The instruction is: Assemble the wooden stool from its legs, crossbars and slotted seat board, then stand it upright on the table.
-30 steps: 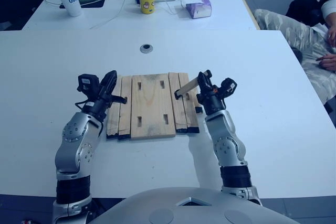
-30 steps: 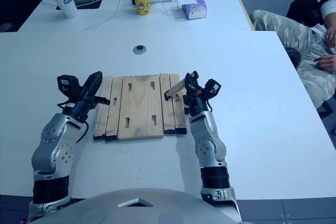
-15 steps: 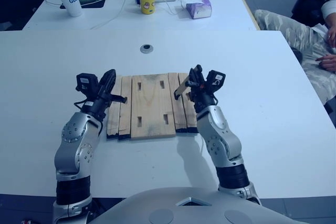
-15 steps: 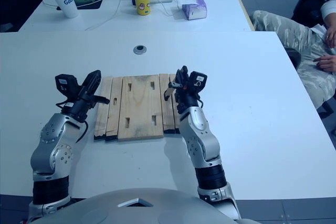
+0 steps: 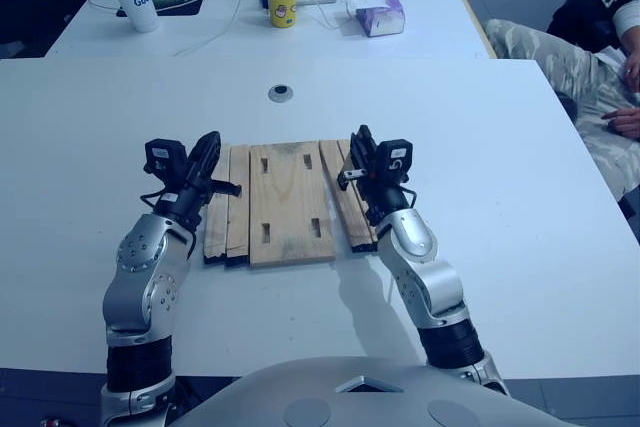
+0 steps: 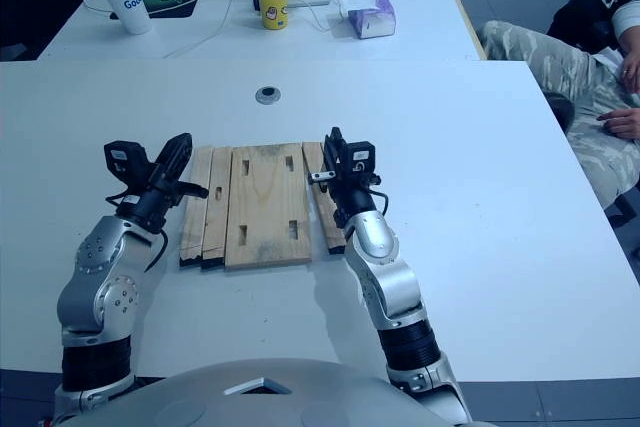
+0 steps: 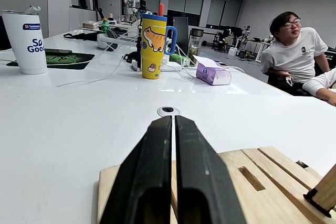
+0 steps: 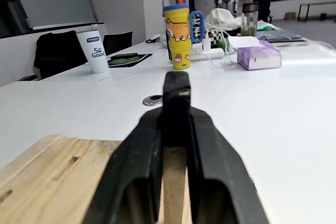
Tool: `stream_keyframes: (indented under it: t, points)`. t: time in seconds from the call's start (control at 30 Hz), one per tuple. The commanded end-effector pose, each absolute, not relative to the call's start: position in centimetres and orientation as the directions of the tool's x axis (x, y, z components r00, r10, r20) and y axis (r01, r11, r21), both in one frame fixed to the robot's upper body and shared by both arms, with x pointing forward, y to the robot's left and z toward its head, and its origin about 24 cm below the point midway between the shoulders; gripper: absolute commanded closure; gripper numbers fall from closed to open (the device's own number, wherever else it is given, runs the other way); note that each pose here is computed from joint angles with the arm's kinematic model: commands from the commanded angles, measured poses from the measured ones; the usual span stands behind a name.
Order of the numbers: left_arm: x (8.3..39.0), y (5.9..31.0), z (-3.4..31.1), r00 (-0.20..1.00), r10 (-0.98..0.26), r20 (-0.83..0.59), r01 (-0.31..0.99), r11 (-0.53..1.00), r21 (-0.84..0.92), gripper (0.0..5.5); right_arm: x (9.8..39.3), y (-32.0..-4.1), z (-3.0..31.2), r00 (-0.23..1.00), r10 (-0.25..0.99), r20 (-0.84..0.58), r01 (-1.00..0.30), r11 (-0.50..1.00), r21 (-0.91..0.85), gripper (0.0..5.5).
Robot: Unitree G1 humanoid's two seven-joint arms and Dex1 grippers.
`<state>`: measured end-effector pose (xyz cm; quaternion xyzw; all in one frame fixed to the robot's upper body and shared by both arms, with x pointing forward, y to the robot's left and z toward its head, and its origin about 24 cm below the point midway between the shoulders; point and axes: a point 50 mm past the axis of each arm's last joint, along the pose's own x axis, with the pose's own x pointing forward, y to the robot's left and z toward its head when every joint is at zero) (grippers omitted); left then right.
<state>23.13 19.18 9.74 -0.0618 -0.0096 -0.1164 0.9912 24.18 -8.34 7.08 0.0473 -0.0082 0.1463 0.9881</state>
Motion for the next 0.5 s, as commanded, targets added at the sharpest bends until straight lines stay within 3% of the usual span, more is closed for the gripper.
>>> stream_keyframes:
  t: [0.03,0.33,0.5]
  points:
    - [23.0,19.1,9.7,0.972,-0.231,0.027,0.233,0.966,-0.111,5.38,22.7,-10.4,2.1,0.952,0.255,-0.172,-0.261,0.965,-0.011,5.10]
    - [22.9,19.1,9.6,0.976,-0.217,0.032,0.219,0.969,-0.109,5.38,22.5,-11.0,2.1,0.954,0.283,-0.095,-0.280,0.959,0.039,5.10]
    - [22.7,19.0,9.4,0.978,-0.203,0.038,0.206,0.973,-0.109,5.38,21.8,-11.8,1.5,0.947,0.313,-0.078,-0.315,0.949,-0.017,5.10]
